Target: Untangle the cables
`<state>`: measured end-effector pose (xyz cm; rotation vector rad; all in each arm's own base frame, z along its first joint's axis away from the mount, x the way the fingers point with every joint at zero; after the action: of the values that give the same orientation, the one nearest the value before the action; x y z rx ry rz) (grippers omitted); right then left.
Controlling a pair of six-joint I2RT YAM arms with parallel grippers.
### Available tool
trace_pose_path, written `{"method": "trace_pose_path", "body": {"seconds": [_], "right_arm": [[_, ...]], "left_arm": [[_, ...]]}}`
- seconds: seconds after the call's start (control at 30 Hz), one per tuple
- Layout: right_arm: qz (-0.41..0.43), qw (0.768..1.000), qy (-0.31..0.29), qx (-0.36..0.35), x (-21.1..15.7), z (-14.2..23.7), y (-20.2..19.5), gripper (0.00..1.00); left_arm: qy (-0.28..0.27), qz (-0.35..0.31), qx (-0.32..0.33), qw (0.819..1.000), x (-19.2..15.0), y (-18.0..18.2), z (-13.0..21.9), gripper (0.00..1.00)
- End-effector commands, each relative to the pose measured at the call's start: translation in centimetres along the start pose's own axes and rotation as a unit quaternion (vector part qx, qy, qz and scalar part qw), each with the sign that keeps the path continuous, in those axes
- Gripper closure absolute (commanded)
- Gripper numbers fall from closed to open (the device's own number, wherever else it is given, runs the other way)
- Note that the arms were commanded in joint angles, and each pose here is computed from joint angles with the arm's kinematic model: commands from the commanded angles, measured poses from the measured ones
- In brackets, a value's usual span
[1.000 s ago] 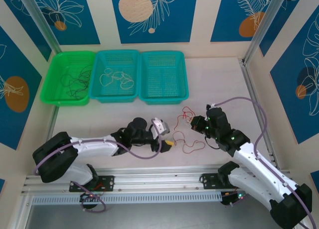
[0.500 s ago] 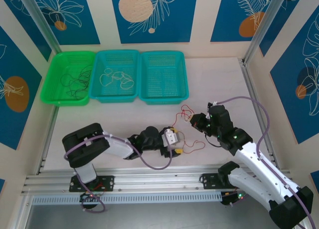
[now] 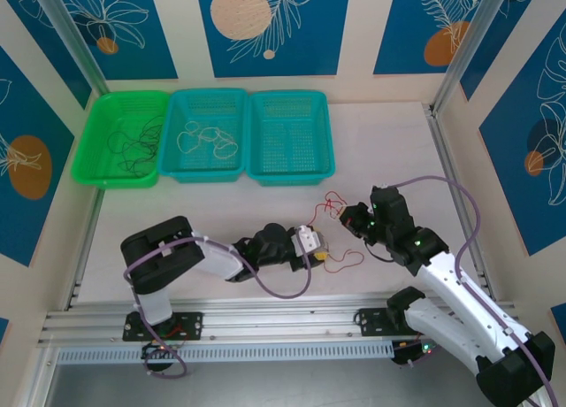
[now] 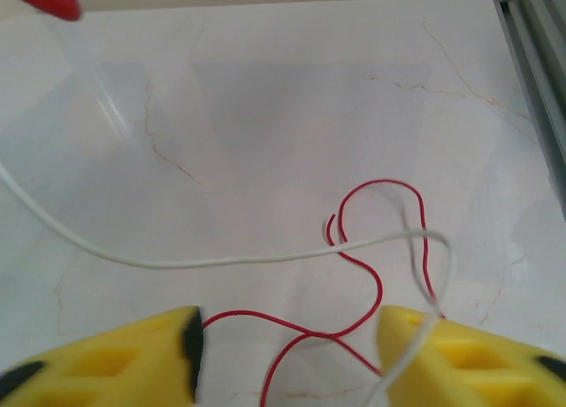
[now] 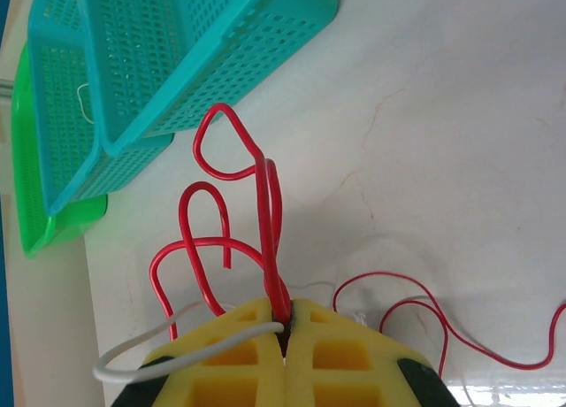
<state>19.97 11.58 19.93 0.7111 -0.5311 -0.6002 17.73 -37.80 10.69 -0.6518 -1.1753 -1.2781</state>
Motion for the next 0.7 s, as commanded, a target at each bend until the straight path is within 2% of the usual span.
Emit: {"method": "trace_pose_path", "body": {"seconds": [0.0, 0.07, 0.1, 0.23, 0.33, 0.53, 0.67], "right_arm": [[-0.026, 0.999, -0.012, -0.016, 0.6, 0.5, -0.4, 1.0], [-0.039, 0.998, -0.027, -0.036, 0.9, 0.5, -1.4, 1.0], [-0.039, 0.997, -0.039, -0.048, 1.2, 0.5, -2.2, 1.0], [-0.03, 0.988, -0.078, -0.128, 2.1, -0.2, -6.4, 0.95], [-0.067, 0.978, -0.065, -0.188, 1.9, -1.1, -10.1, 0.91], [-0.157, 0.963, -0.039, -0.217, 0.3, -2.6, -14.5, 0.79], [-0.189, 0.952, -0.054, -0.233, 0.1, -2.5, -16.0, 0.76]], "left_arm": [[-0.023, 0.008, 0.0, 1.0, 1.3, -0.2, -0.5, 0.74], [-0.037, 0.03, 0.004, 0.999, 2.1, 0.1, 0.1, 0.94], [-0.046, 0.042, 0.005, 0.998, 2.7, 0.2, 0.7, 1.0], [-0.087, 0.079, 0.019, 0.993, 5.7, 0.8, 4.1, 1.0], [-0.093, 0.088, 0.035, 0.991, 7.8, 1.4, 7.0, 1.0], [-0.1, 0.088, 0.121, 0.984, 11.6, 4.6, 13.4, 1.0], [-0.137, 0.133, 0.197, 0.962, 14.1, 8.0, 18.5, 1.0]]}}
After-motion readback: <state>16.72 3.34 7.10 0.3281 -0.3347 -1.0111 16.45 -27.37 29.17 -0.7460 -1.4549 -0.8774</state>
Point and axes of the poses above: each hand's point on the last joint's axis, 136 mm out from that joint toward the fingers, its own z axis back along the fingers, its own y axis along the line the jaws close on, x = y × z, the point moved 5 cm from there along z, back along the fingers, and after that the axes turned 6 degrees about -z, right-handed, at the moved point
